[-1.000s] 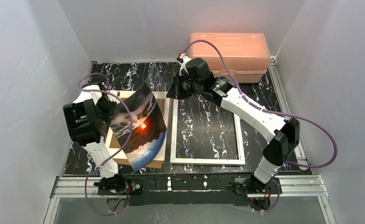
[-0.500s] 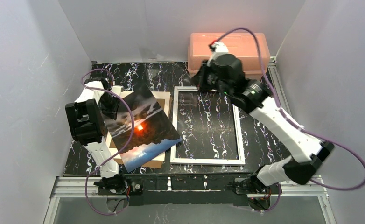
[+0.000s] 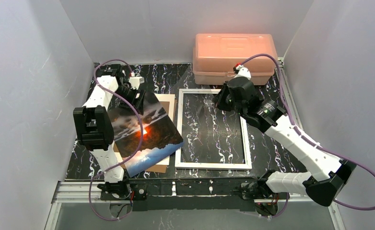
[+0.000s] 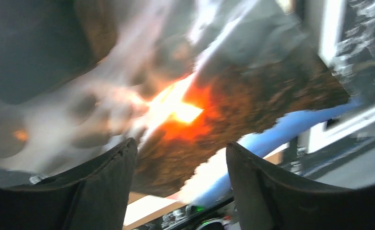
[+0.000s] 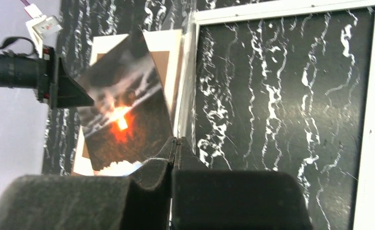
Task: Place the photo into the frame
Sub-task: Pick up the photo frame item at the center of the board, then move the photo to the center of the board.
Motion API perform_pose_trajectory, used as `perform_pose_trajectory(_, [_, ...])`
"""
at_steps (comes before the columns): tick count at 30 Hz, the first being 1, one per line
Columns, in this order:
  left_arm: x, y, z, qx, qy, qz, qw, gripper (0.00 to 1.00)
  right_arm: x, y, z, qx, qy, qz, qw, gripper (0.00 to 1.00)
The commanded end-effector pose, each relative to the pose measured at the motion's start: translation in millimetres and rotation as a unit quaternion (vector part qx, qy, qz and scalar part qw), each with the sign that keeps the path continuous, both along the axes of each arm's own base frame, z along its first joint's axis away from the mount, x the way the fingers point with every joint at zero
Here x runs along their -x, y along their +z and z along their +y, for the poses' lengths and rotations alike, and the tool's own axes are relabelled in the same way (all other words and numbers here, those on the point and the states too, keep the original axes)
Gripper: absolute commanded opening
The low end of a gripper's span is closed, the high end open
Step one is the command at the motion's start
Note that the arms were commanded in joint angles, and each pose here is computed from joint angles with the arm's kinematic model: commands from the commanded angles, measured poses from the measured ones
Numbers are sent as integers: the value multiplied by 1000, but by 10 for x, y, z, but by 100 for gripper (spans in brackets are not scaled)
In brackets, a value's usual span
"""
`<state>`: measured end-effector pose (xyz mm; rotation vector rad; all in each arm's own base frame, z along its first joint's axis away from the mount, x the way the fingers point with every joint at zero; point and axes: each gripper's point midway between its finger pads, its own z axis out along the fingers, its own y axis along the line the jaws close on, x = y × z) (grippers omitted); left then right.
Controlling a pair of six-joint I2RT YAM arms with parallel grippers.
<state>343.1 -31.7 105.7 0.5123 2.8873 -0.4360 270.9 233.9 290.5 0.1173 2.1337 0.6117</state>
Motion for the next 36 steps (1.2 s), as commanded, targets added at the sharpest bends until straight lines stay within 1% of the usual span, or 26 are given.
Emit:
perform_pose_trajectory(1, [235, 495, -464, 132, 12, 11, 991, 89, -180, 726, 183, -80, -7, -62, 995, 1])
perform_pose_trajectory(2, [305, 463, -507, 136, 2, 18, 991, 92, -197, 792, 215, -82, -3, -66, 994, 1])
perform_pose_trajectory(4, [463, 314, -618, 105, -56, 23, 993, 86, -221, 850, 251, -81, 2, -70, 994, 1])
perform_pose_trajectory(6, [597, 180, -680, 72, -114, 12, 991, 84, -235, 836, 261, -76, 5, -72, 995, 1])
perform_pose_trajectory(8, [723, 86, -750, 49, -164, -4, 985, 88, -237, 801, 253, -71, 4, -69, 995, 1])
perform_pose_trajectory(13, [1134, -28, -919, 14, -278, -29, 960, 93, -242, 676, 244, -58, 4, -59, 997, 1])
perform_pose_trajectory(16, [1300, -103, -991, -17, -336, -68, 939, 97, -247, 636, 193, -47, -1, -60, 997, 1])
perform_pose_trajectory(18, [1399, -137, -1052, -29, -364, -89, 927, 98, -256, 628, 143, -42, -9, -62, 997, 1])
perform_pose_trajectory(21, [1507, -200, -1118, -53, -393, -126, 909, 99, -263, 663, 78, -41, -15, -68, 997, 1])
perform_pose_trajectory(22, [1500, -224, -1158, -58, -400, -145, 903, 99, -262, 674, 61, -41, -17, -70, 997, 1])
perform_pose_trajectory(25, [1551, -302, -1206, -82, -419, -175, 887, 99, -271, 719, 23, -46, -20, -76, 996, 1])
perform_pose_trajectory(30, [1467, -414, -1255, -121, -412, -221, 876, 98, -278, 781, 12, -57, -19, -80, 995, 1])
perform_pose_trajectory(34, [1527, -433, -1379, -117, -410, -236, 873, 99, -288, 804, -25, -60, -25, -82, 995, 1])
perform_pose_trajectory(36, [1495, -428, -1429, -119, -399, -252, 874, 99, -293, 812, -44, -63, -28, -84, 994, 1])
